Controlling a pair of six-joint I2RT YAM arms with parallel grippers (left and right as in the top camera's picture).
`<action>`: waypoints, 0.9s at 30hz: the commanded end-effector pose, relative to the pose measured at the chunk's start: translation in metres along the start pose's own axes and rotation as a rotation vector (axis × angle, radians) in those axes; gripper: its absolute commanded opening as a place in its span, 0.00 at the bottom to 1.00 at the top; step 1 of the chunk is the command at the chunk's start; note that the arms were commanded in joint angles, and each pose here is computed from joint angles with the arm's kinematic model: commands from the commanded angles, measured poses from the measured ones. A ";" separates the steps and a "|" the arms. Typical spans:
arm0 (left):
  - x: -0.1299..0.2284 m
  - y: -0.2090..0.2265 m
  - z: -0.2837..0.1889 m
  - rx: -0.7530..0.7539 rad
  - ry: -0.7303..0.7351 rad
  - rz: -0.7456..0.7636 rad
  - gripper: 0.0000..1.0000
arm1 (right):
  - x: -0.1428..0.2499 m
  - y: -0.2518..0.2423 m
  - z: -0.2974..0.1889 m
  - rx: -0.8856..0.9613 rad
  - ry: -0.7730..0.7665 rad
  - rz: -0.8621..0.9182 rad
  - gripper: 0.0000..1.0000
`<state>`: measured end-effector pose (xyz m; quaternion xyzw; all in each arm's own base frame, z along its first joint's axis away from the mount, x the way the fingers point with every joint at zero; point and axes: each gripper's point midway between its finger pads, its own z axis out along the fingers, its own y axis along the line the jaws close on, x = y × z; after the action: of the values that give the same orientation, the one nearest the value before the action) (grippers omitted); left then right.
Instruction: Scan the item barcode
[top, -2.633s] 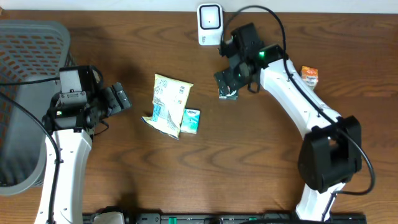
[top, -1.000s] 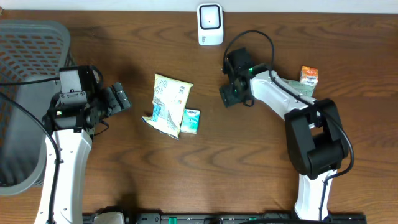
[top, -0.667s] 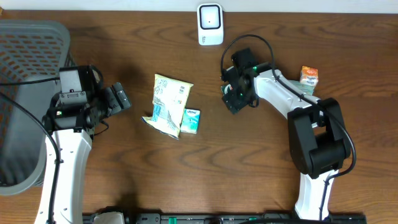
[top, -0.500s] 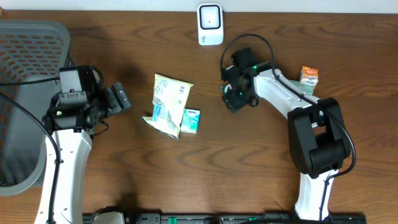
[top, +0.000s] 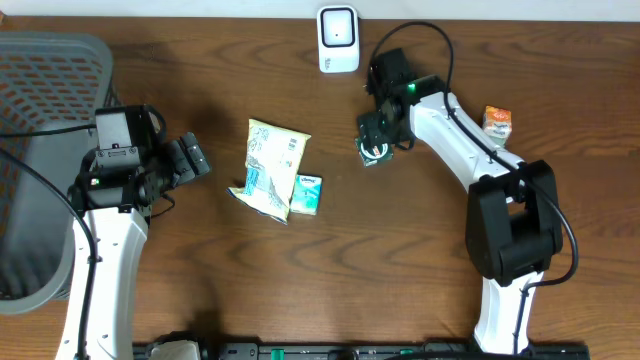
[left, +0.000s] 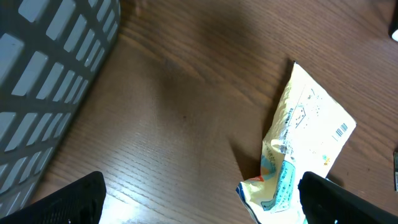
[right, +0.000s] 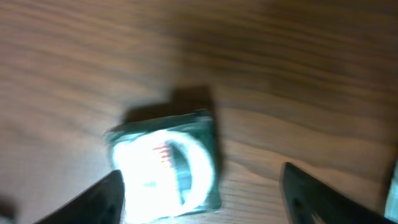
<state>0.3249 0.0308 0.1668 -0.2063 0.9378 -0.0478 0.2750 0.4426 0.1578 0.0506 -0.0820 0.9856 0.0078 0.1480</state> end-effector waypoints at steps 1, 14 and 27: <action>0.000 0.001 0.000 -0.001 0.004 -0.004 0.98 | 0.006 -0.035 0.013 0.155 0.004 0.206 0.67; 0.000 0.001 0.000 -0.002 0.004 -0.005 0.98 | 0.012 -0.001 0.029 -0.037 0.040 -0.023 0.73; 0.000 0.001 0.000 -0.002 0.004 -0.005 0.98 | 0.017 0.043 0.025 -0.189 0.028 -0.278 0.76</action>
<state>0.3249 0.0308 0.1668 -0.2063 0.9378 -0.0478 0.2750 0.4334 0.1886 0.0267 -0.1766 0.9731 0.0693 0.1310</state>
